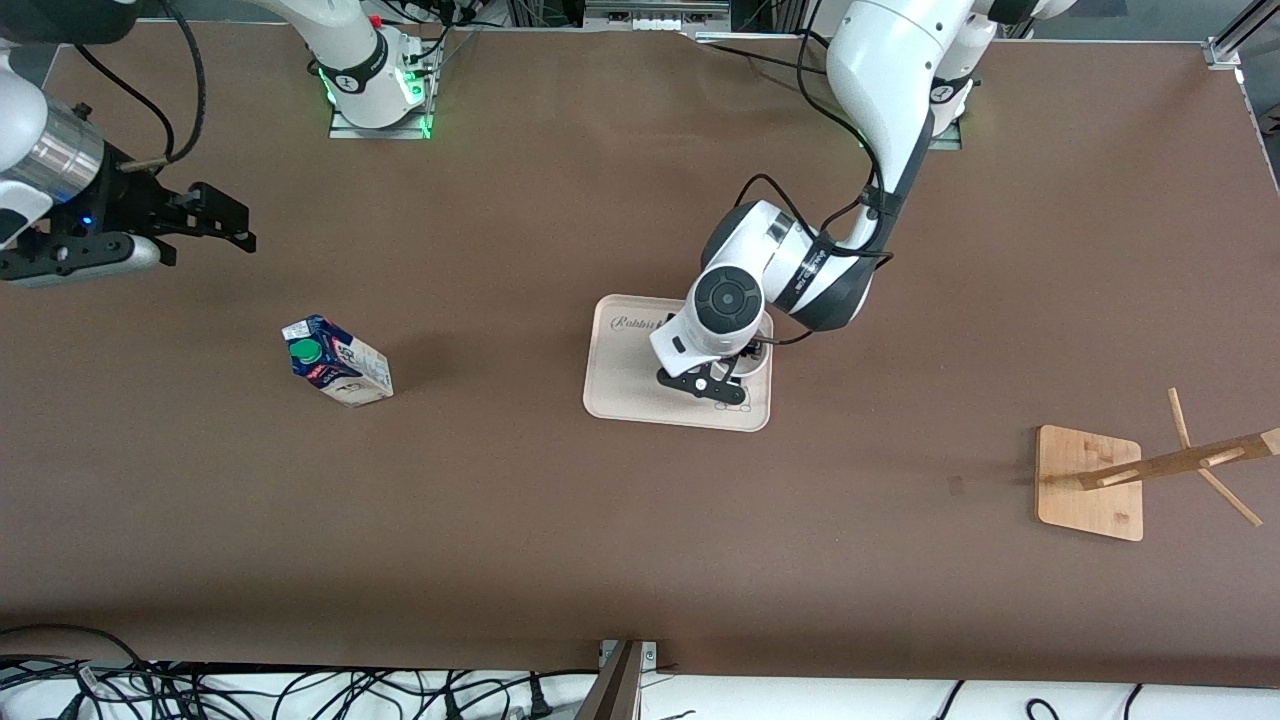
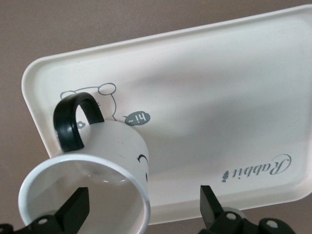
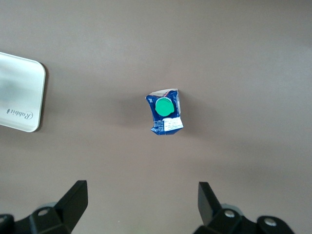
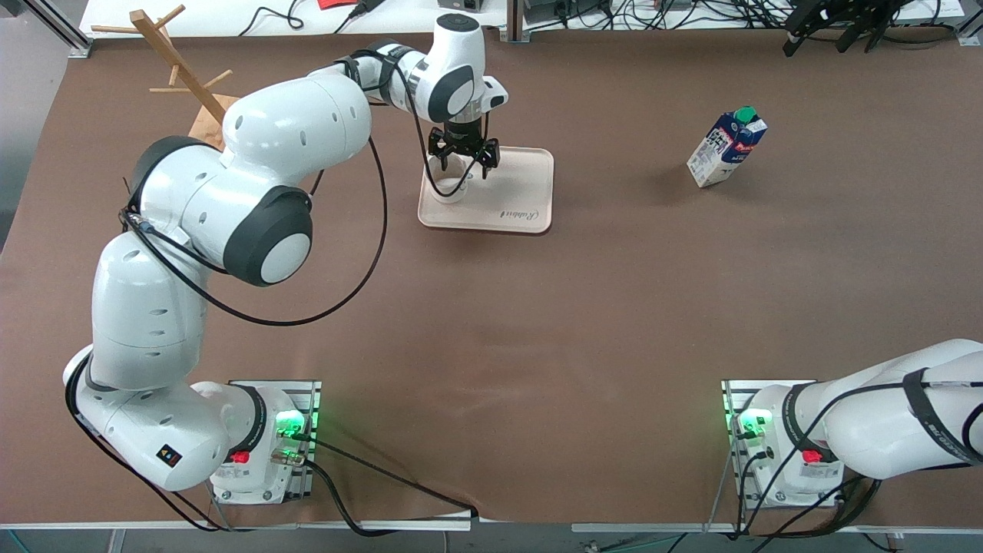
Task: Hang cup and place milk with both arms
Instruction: 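Grasp the white mug rim with the left gripper while the right gripper retracts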
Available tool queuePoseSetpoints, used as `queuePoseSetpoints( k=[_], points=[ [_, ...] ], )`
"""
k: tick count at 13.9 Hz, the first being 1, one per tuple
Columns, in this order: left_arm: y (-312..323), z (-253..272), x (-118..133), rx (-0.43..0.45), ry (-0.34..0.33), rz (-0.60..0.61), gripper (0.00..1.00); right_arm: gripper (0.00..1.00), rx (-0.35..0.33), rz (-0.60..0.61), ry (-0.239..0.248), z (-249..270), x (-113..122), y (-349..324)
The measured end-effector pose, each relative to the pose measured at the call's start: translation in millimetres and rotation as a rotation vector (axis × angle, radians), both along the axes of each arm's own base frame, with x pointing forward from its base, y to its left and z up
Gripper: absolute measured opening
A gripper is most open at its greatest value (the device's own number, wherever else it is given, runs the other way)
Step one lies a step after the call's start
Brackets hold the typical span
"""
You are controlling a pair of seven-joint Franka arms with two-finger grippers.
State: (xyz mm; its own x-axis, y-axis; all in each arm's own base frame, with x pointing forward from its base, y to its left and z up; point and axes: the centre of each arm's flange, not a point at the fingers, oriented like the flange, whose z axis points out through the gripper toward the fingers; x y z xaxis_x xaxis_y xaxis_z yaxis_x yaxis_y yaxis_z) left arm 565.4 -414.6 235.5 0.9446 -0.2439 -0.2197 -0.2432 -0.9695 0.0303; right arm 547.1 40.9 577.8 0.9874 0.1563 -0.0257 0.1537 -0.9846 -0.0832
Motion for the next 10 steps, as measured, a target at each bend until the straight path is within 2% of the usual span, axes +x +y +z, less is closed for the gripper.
queuePoseSetpoints(
  k=[6,7,10],
  points=[
    [-6.9,-10.3,-6.2,0.007,0.007,-0.015,0.97,1.0,-0.018,0.03,0.003,-6.6,-1.0,-29.0],
    [-7.2,-11.3,-6.6,0.008,0.008,-0.015,0.91,1.0,-0.019,0.033,0.001,-6.2,-0.8,-28.3],
    [-7.2,-12.1,-6.8,0.014,0.008,0.007,0.56,1.0,-0.023,0.046,-0.005,-5.0,-0.4,-21.7]
  ],
)
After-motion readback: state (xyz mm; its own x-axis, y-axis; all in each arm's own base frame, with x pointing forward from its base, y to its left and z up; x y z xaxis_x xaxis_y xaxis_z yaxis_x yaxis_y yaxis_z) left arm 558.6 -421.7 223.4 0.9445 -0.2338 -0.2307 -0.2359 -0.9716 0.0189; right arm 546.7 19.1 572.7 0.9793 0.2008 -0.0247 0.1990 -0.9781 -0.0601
